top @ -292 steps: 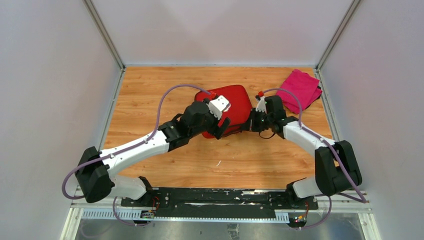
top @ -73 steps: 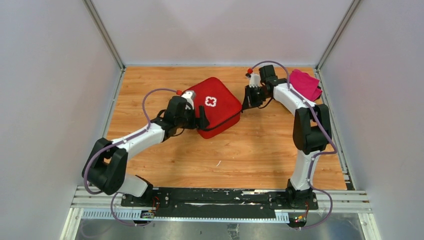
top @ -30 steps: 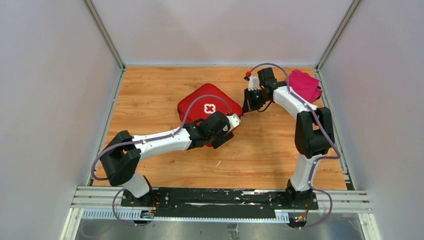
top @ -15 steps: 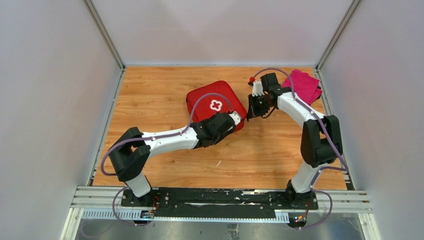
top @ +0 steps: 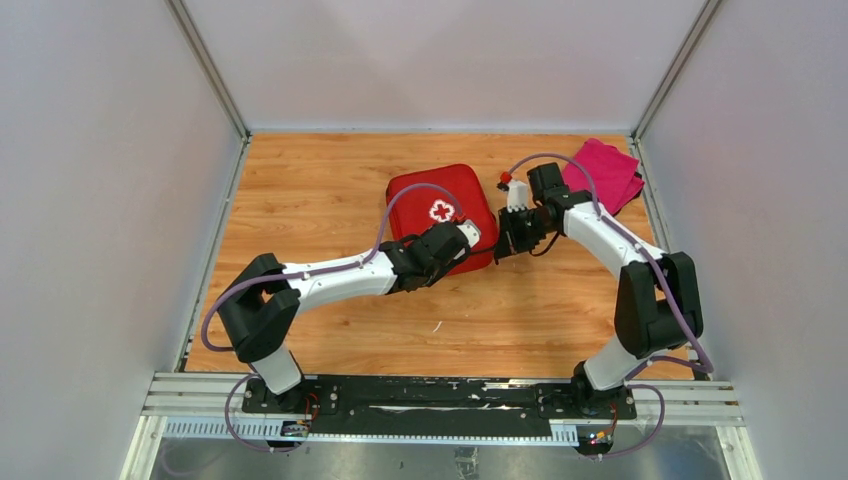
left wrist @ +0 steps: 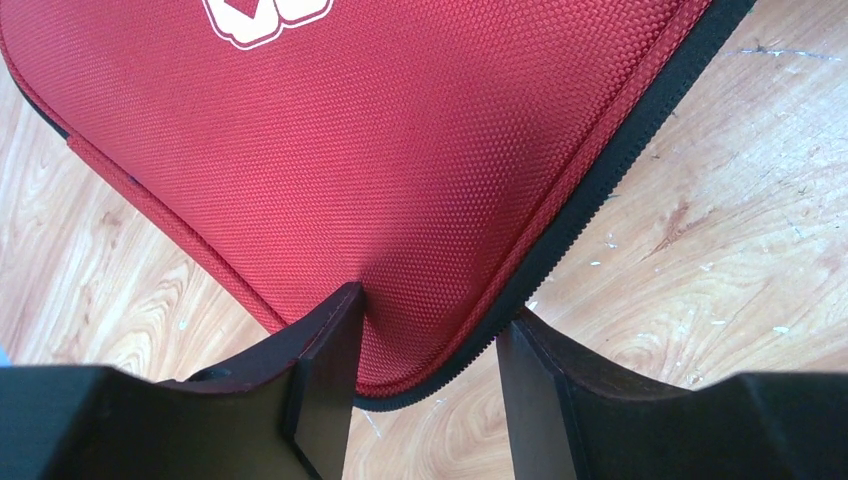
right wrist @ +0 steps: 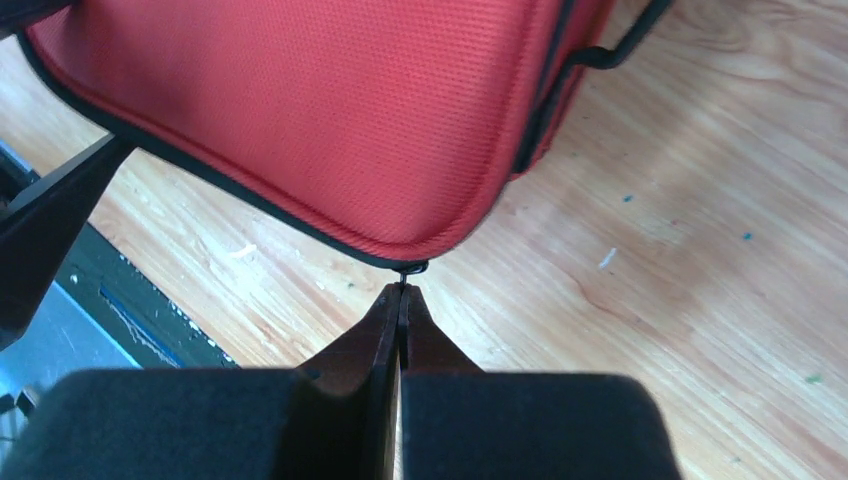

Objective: Organize the medicine kit

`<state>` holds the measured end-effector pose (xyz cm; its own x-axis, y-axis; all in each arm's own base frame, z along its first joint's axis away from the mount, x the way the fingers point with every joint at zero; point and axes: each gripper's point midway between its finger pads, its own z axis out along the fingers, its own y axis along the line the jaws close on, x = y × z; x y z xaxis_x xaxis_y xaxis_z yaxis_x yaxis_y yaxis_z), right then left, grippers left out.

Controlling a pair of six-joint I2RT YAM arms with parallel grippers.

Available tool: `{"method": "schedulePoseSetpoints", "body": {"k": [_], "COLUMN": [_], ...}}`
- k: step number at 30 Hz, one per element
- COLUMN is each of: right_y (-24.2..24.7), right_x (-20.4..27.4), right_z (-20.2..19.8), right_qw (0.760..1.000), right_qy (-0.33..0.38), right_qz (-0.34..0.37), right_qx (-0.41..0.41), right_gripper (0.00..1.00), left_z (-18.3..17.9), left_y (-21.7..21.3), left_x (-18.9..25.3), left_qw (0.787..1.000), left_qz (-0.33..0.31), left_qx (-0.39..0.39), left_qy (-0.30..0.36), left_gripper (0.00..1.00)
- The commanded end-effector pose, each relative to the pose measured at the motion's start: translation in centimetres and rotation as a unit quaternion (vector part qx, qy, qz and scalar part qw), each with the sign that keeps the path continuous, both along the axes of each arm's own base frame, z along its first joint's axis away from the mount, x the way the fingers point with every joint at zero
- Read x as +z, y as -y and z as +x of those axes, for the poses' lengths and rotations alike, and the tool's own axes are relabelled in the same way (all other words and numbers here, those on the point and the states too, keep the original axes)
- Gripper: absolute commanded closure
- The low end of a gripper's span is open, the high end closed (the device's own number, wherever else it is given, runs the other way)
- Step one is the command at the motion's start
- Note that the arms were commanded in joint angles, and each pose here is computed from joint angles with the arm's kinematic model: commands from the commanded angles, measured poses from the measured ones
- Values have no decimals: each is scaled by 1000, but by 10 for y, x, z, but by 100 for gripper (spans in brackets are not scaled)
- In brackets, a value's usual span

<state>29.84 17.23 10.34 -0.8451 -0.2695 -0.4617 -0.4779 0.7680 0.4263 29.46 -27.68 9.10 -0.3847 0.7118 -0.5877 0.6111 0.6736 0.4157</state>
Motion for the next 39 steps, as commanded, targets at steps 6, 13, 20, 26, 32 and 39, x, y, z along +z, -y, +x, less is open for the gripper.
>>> {"method": "schedulePoseSetpoints", "body": {"k": [6,13,20,26,32,39], "right_y": [-39,-75,-107,-72,-29,12], "right_x": [2,-4,-3,-9,-6,0], "right_z": [-68,-63,-46,-25,-13,1], "right_qw": [990,989,988,986,973,964], "right_qy": [-74,-74,-37,10,30,39], "right_qz": [65,109,150,119,116,118], "right_qx": [97,61,-3,-118,-199,-233], "right_gripper": [100,100,100,100,100,100], "left_z": [3,1,-18,-45,-52,-34], "left_y": [-8,2,28,32,14,2], "left_x": [-23,-15,16,68,131,135], "left_qw": [999,999,989,969,938,948], "left_qz": [-4,-41,-143,-233,-331,-306], "left_qx": [36,20,-34,-86,-75,-28], "left_qy": [-30,-27,-26,-2,68,87], "left_gripper": [54,54,48,32,16,14]}}
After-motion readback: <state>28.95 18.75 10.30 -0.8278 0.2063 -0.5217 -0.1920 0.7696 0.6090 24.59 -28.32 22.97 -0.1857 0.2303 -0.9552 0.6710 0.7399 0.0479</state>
